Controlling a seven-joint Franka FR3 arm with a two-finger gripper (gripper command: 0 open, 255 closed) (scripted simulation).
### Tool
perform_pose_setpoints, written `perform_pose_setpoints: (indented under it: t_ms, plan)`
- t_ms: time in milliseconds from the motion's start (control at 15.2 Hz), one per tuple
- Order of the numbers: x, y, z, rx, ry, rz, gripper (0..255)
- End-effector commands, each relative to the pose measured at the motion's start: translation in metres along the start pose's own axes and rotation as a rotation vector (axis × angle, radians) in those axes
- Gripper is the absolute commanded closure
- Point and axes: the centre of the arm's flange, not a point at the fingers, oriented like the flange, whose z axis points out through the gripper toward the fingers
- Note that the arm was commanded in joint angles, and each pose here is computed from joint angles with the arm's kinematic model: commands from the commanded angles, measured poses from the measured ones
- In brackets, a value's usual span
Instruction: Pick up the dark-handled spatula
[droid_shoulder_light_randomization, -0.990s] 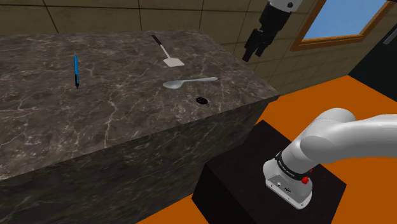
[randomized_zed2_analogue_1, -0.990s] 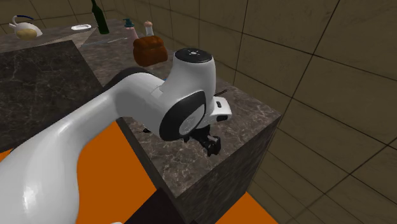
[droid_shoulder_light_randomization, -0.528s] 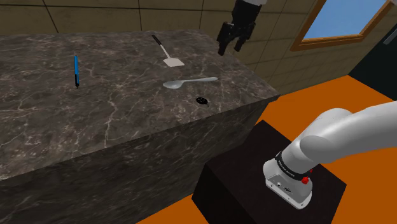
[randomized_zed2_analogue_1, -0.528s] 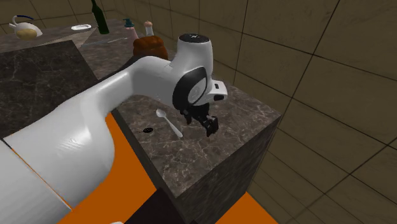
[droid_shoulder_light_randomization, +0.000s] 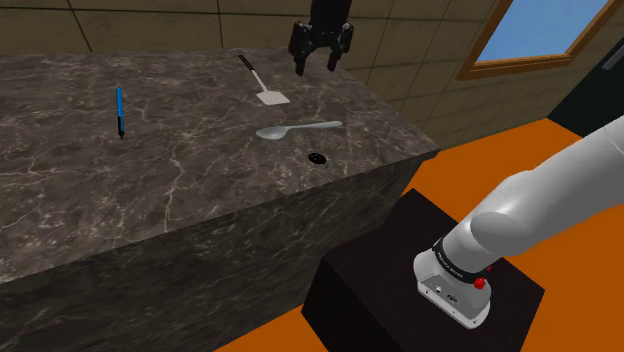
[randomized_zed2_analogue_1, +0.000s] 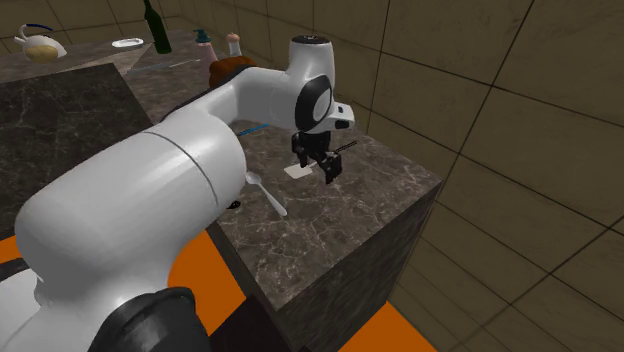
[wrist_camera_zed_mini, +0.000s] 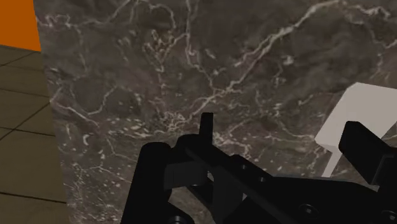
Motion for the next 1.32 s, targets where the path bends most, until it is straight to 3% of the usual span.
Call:
perform_pose_setpoints:
  t_ms: [0,660,1254]
  plan:
    - [0.021,-0.017,0.005,-0.004,-0.003,0.025,0]
    - [0.136,-0.087,0.024,-0.032,-0.015,0.141,0]
    - [0.132,-0.086,0.064,-0.032,-0.015,0.141,0]
